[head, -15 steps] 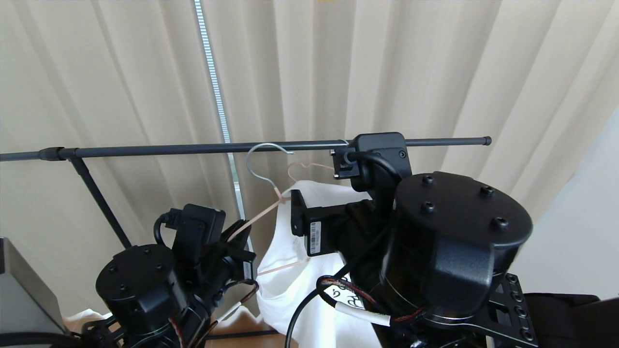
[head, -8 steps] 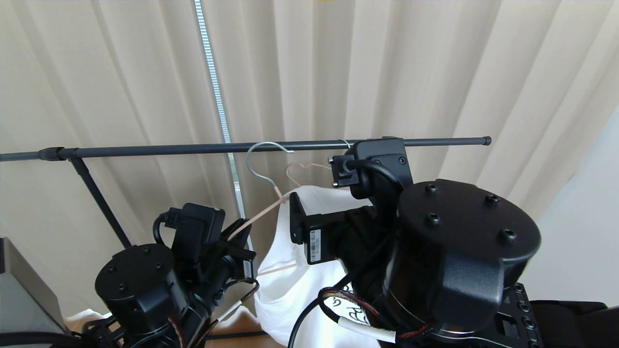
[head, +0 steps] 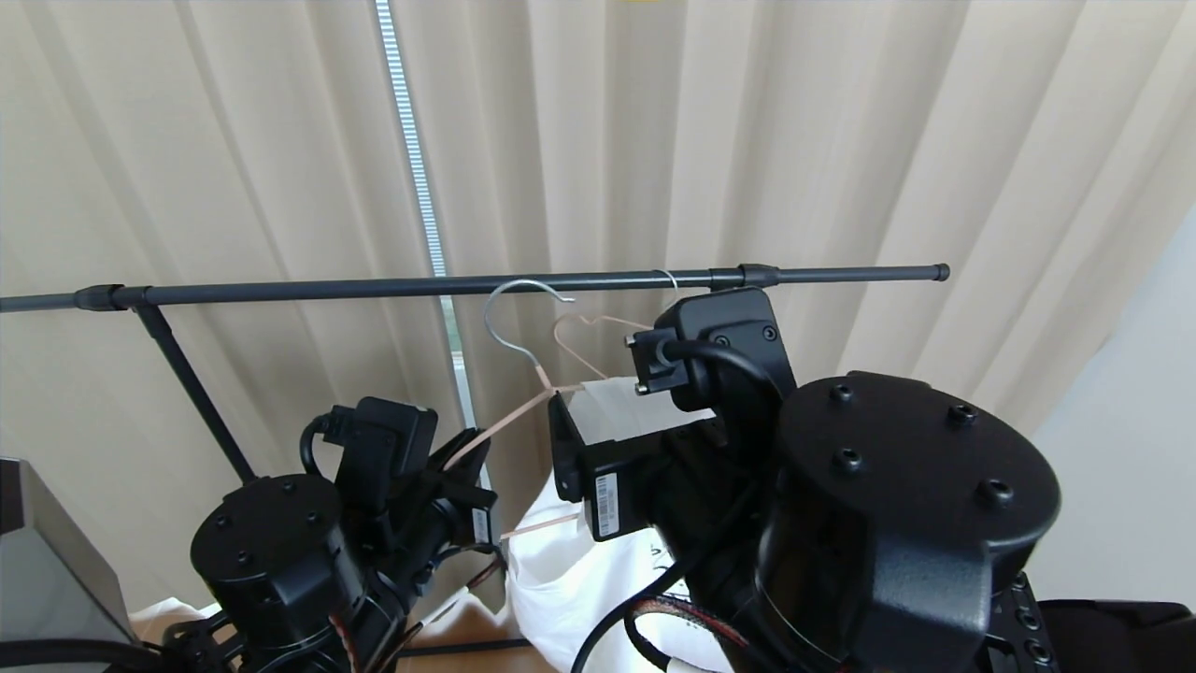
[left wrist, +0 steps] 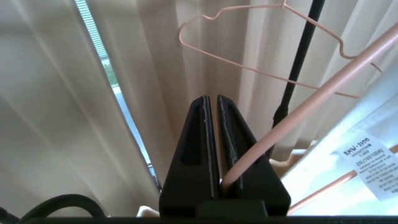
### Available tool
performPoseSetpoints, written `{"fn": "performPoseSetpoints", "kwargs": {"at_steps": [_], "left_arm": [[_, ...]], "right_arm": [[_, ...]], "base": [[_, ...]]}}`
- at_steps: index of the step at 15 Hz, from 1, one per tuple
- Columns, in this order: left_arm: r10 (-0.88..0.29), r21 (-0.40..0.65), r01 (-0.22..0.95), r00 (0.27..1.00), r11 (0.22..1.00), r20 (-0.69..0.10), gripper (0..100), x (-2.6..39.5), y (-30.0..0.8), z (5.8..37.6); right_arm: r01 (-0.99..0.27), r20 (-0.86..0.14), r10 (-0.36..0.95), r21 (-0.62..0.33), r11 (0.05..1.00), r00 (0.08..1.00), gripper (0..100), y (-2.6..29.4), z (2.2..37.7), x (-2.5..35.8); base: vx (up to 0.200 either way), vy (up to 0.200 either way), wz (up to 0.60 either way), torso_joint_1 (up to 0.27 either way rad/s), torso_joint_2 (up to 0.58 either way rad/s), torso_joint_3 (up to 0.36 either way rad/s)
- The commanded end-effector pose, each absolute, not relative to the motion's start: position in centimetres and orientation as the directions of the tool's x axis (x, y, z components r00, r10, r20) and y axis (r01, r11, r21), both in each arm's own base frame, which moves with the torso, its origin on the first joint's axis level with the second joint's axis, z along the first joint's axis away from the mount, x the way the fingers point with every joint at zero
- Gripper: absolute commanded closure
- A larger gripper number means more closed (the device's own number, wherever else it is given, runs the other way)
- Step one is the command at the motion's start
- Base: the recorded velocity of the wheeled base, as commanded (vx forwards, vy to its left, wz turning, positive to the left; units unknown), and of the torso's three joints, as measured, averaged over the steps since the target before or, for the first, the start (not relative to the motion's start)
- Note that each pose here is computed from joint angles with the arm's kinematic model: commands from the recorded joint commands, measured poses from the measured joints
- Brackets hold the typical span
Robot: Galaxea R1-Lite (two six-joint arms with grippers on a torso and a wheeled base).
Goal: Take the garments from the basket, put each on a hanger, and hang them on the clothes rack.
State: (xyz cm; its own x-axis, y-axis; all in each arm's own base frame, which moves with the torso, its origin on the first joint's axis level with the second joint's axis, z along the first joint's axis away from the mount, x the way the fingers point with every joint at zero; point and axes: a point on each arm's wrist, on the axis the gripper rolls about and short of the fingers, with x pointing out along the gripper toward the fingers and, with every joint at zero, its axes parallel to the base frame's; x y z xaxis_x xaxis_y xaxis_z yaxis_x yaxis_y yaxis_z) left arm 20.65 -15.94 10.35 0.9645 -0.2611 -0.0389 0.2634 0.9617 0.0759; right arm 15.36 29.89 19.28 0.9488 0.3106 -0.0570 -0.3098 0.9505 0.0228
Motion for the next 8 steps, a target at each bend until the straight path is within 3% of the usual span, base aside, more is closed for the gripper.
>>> {"fn": "performPoseSetpoints", "kwargs": {"at_steps": [1, 5, 8], "left_arm": [[-0.276, 0.074, 0.279, 0.96, 0.957, -0.048, 100, 20.5, -15.8, 10.2], [-0.335, 0.084, 0.343, 0.937, 0.935, -0.097, 100, 20.5, -14.4, 9.4], [-0.383, 0.096, 0.397, 0.914, 0.913, -0.135, 100, 20.0, -13.5, 8.9]], "right_arm": [[-0.33, -0.052, 0.331, 0.02, 0.944, 0.942, 0, 28.9, 19.8, 15.2], [-0.485, -0.052, 0.482, -0.094, 0.87, 0.875, 0, 23.6, 22.3, 13.3], [-0.612, -0.203, 0.579, -0.183, 0.77, 0.79, 0, 20.1, 24.3, 13.5]], "base": [[0.0, 0.0, 0.0, 0.0, 0.0, 0.0], [0.0, 0.0, 0.0, 0.0, 0.0, 0.0], [0.0, 0.0, 0.0, 0.0, 0.0, 0.0]]}}
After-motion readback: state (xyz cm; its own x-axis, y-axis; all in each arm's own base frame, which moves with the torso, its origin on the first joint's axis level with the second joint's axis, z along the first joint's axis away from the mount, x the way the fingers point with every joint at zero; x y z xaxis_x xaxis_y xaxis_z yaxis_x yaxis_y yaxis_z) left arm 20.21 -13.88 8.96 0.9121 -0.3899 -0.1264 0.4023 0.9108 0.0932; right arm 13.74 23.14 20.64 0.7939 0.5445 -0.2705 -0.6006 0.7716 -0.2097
